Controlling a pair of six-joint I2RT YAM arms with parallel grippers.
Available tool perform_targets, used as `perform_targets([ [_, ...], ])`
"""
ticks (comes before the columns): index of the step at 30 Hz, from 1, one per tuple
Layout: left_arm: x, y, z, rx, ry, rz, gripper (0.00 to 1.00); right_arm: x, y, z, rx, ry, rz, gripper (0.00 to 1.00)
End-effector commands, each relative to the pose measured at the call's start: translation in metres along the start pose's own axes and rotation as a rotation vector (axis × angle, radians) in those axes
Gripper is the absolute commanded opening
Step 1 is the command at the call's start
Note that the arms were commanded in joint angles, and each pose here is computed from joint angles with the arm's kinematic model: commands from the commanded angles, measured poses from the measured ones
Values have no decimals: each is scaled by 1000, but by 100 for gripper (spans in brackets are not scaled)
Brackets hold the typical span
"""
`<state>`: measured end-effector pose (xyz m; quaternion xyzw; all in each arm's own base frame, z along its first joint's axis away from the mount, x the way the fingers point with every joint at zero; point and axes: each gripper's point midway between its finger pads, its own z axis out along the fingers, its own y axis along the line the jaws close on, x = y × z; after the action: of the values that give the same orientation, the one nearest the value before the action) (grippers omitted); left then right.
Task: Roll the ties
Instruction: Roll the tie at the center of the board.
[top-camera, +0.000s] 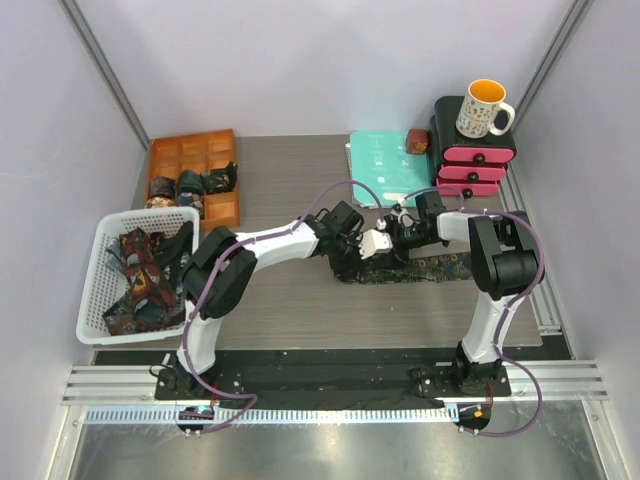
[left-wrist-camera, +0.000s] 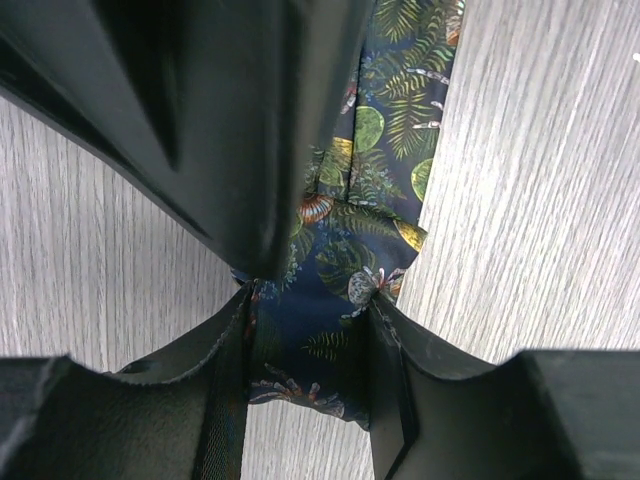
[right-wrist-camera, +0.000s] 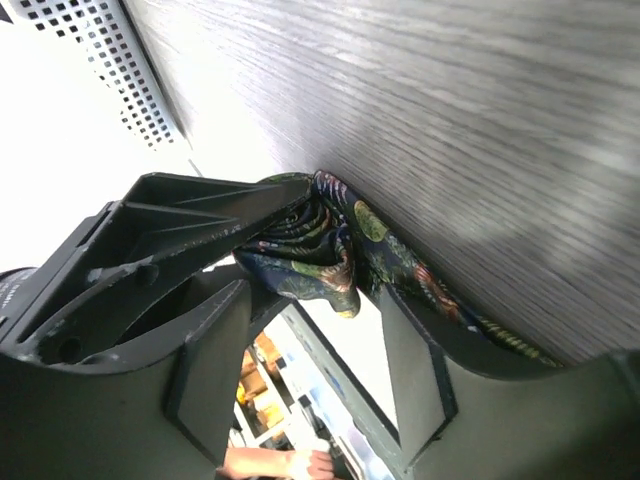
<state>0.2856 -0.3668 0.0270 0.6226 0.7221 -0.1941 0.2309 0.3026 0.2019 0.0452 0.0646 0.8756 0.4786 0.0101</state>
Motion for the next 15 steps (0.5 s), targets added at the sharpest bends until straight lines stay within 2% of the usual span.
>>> perform_targets([
  [1,34,-7,13,14,142,-60,41,3,10,8,-7,-10,3,58],
  [7,38,-6,13,12,161,-59,44,9,10,28,13,6,1,45],
  [10,37,-6,13,12,152,-53,47,7,-3,33,68,-6,-8,25],
  [11,35,-7,10,13,141,-55,51,10,-14,34,104,10,15,14],
  [14,33,-4,3,13,114,-85,59,9,-34,33,164,18,22,1],
  [15,33,-2,-1,24,93,-126,61,8,-39,33,174,19,20,1],
])
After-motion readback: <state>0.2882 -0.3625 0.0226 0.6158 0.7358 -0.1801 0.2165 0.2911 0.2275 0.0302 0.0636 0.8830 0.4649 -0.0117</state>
